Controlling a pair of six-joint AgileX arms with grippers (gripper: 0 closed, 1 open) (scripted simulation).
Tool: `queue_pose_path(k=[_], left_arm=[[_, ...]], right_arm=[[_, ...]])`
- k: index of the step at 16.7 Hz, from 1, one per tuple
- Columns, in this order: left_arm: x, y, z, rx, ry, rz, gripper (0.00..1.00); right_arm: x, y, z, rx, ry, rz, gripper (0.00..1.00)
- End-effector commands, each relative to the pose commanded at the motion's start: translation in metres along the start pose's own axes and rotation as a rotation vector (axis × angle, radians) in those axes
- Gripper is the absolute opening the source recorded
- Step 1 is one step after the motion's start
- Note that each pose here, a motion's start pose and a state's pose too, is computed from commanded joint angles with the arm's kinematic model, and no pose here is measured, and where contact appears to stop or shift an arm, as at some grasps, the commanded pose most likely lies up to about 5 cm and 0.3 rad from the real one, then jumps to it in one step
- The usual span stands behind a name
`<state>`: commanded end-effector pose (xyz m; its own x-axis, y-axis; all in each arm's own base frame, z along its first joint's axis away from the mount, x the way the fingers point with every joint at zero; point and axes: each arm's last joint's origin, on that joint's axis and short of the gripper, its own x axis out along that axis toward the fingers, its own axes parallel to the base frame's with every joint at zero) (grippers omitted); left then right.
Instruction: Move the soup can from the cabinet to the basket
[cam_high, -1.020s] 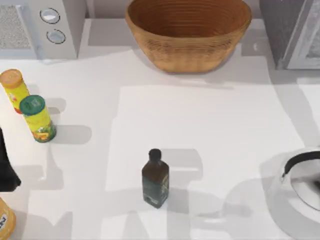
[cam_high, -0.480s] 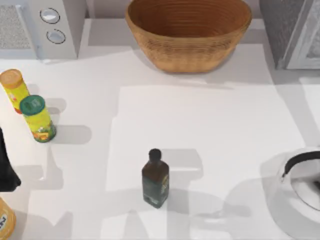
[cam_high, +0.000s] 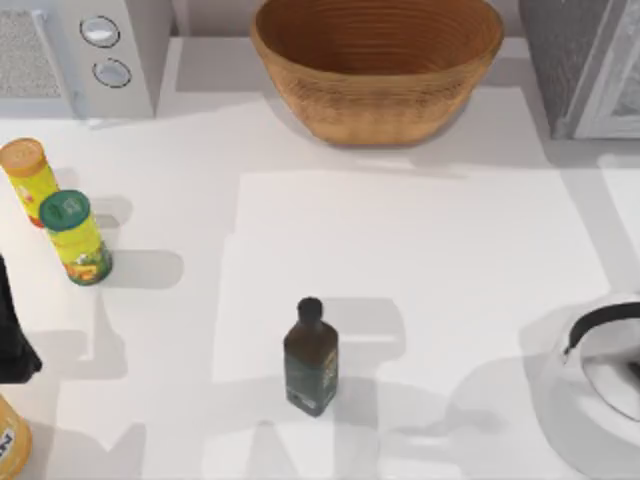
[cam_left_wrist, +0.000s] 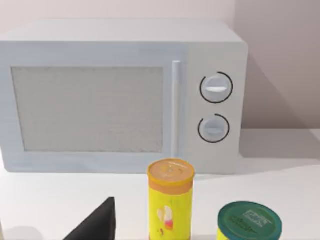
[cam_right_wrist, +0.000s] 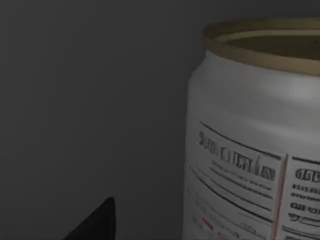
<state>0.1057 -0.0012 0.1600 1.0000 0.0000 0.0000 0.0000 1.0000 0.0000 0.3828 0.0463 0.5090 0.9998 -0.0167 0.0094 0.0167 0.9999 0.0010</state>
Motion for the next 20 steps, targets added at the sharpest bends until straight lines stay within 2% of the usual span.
queue_pose_path(k=[7,20], left_arm=[[0.0,0.0,0.0,0.0,0.0,0.0,1.0],[0.0,0.0,0.0,0.0,0.0,0.0,1.0]], right_arm=[[0.0136,-0.0009,-0.0016,0.0,0.0,0.0,1.0],[0.0136,-0.0009,-0.0016,0.0,0.0,0.0,0.02]])
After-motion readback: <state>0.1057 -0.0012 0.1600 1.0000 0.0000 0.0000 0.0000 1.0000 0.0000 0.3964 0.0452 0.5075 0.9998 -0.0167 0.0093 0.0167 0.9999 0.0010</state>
